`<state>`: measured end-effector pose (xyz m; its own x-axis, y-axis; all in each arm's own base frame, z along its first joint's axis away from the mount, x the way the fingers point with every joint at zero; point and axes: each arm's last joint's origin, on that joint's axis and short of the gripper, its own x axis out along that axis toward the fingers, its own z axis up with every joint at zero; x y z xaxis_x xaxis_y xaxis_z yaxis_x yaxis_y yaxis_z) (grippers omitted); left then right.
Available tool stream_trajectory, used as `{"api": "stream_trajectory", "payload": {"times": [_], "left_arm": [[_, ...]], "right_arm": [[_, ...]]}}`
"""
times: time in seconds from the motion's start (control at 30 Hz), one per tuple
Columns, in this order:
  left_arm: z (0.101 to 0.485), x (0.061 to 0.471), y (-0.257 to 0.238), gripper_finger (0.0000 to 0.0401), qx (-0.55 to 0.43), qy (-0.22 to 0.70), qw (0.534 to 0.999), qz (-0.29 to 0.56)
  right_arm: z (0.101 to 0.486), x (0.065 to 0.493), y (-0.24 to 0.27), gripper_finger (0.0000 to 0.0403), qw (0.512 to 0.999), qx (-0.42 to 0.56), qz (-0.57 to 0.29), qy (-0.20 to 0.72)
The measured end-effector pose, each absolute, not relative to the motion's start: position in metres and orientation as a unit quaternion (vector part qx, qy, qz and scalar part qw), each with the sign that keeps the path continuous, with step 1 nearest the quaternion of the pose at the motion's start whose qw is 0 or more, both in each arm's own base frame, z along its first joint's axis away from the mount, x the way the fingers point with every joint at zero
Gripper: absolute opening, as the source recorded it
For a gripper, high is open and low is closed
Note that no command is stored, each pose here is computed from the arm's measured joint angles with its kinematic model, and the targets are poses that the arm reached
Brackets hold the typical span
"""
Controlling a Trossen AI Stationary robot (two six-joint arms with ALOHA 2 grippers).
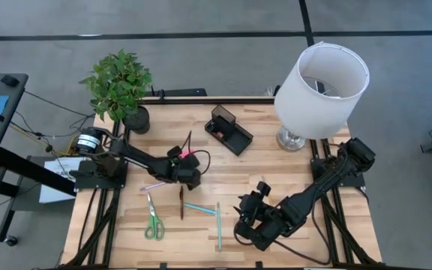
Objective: Pick and place office supplies into organizer
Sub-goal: Put the sticky notes into the desk organizer
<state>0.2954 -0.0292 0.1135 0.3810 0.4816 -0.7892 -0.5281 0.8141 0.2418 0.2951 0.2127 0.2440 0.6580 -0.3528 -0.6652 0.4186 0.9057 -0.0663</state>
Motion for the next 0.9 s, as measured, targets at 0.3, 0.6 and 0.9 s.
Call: {"api": "stream_trajectory", "payload": {"times": [0.3, 0.6, 0.9], "left_arm": [[0.165, 0.342, -0.048, 0.0001, 0.021, 0.407, 0.889, 0.210], [0.227, 0.382, -0.031, 0.0000, 0.104, 0.307, 0.927, 0.189], [0.219, 0.394, 0.017, 0.0000, 0.093, 0.296, 0.929, 0.204]], "right_arm": [[0.244, 0.295, 0.213, 0.0166, 0.909, 0.056, -0.215, 0.352], [0.243, 0.280, 0.228, 0.0165, 0.907, 0.098, -0.218, 0.348], [0.228, 0.248, 0.253, 0.0164, 0.908, 0.125, -0.209, 0.341]]}}
